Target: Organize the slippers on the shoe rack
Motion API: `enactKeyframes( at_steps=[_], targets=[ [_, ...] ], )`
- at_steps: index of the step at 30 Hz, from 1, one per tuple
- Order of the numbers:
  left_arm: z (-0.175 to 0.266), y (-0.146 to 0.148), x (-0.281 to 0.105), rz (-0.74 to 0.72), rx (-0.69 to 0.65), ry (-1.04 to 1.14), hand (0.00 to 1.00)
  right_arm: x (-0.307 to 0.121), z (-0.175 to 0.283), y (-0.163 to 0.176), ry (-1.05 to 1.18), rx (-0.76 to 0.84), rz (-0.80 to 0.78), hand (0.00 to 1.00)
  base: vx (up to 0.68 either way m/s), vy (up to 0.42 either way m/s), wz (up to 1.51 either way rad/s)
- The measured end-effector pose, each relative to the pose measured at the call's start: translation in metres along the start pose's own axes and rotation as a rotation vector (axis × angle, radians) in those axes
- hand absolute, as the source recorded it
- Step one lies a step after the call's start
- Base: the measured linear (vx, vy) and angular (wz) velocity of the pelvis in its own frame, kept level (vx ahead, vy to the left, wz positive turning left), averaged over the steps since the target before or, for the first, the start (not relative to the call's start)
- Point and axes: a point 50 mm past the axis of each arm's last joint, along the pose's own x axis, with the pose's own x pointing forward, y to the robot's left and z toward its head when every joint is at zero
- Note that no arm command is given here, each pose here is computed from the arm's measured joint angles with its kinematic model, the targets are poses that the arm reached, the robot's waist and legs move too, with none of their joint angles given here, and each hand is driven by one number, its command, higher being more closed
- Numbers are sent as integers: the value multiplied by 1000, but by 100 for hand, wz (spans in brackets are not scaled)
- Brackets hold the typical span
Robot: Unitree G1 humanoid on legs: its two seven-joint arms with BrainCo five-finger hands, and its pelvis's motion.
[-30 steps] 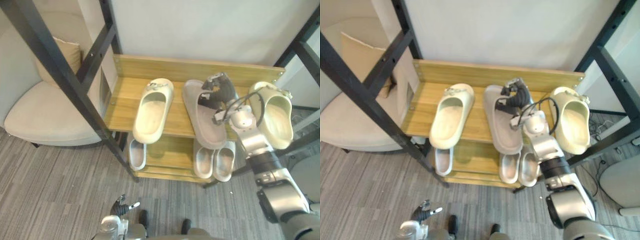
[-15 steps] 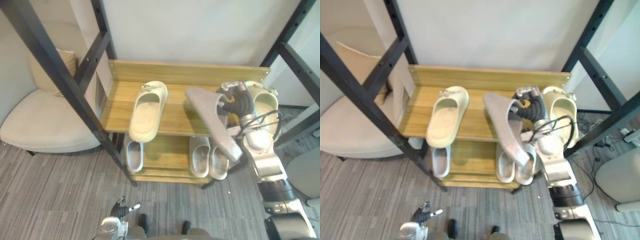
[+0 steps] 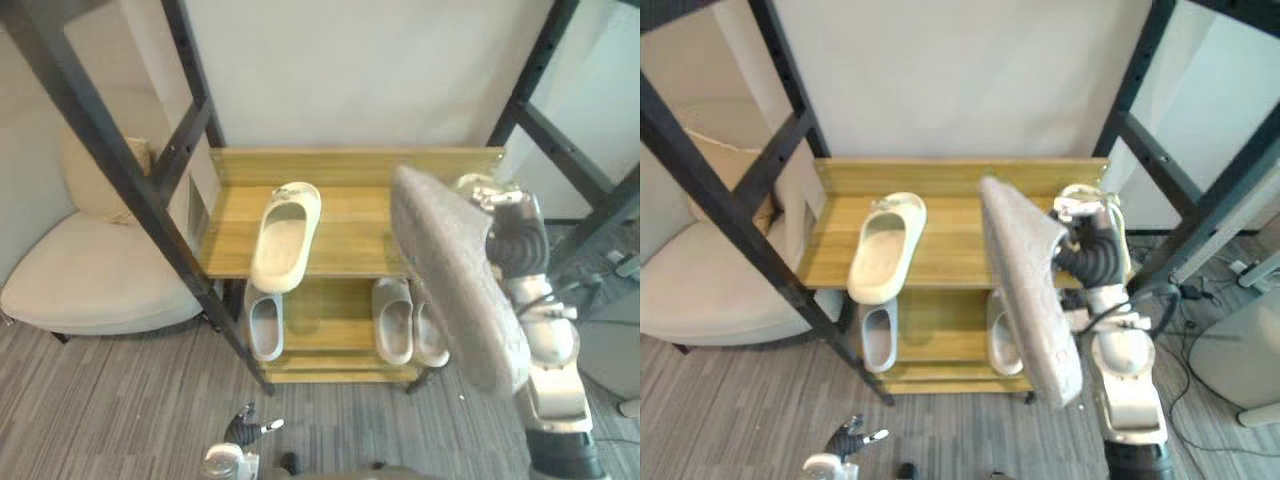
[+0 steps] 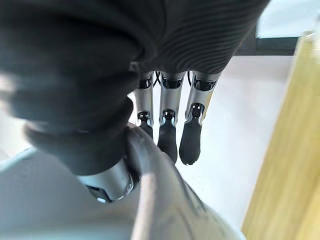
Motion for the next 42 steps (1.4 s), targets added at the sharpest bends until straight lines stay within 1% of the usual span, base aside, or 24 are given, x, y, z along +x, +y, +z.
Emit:
enactKeyframes(
  at_steps=[2,4,8,13,19,21,23,25,30,32,33,35,37,39,40,42],
  targets=[
    [-1,-1,0,-2,-2,4,0,-12,-8,6,56,26,18,100,-91,18,-4],
    [-4,-1,0,-3,-2,17,0,-28,-16,17,127,91,36,100,-85,12,4],
    [-6,-5,-1,-13,-2,23,0,-58,-28,39,260,176,115,100,-36,8,1],
    [-7,-10,-1,-35,21,30,0,-82,-38,51,382,235,147,100,0,0,0],
    [-2,-14,0,-73,65,9,0,-91,-48,52,446,232,141,100,2,-5,2],
    [11,-12,4,-71,79,-23,0,-84,-55,51,448,194,144,100,-10,-38,7],
    [32,-10,10,-67,83,-79,0,-64,-58,47,400,136,151,100,-157,-72,10],
    [50,-7,13,-60,64,-140,0,-46,-57,44,349,82,150,100,-240,-79,15],
    [74,-3,13,-37,16,-242,0,-17,-53,37,262,-10,121,100,-181,-46,7],
    [82,-1,12,-27,-8,-276,0,-9,-52,32,241,-49,104,100,-147,-15,13],
    [90,0,13,-24,-30,-298,0,-1,-48,29,211,-93,99,100,-122,-4,21],
    [99,3,12,-14,-65,-334,0,11,-43,26,166,-116,85,100,-117,-3,24],
    [116,9,12,7,-111,-383,0,32,-42,19,126,-179,57,100,-132,-6,28],
    [124,12,11,21,-128,-414,0,41,-42,15,114,-207,46,100,-119,-15,21],
    [137,18,9,43,-163,-463,0,54,-39,10,87,-241,26,100,-143,-34,25],
    [142,28,8,84,-187,-485,0,69,-31,6,35,-286,6,100,-150,-44,17]
  ],
)
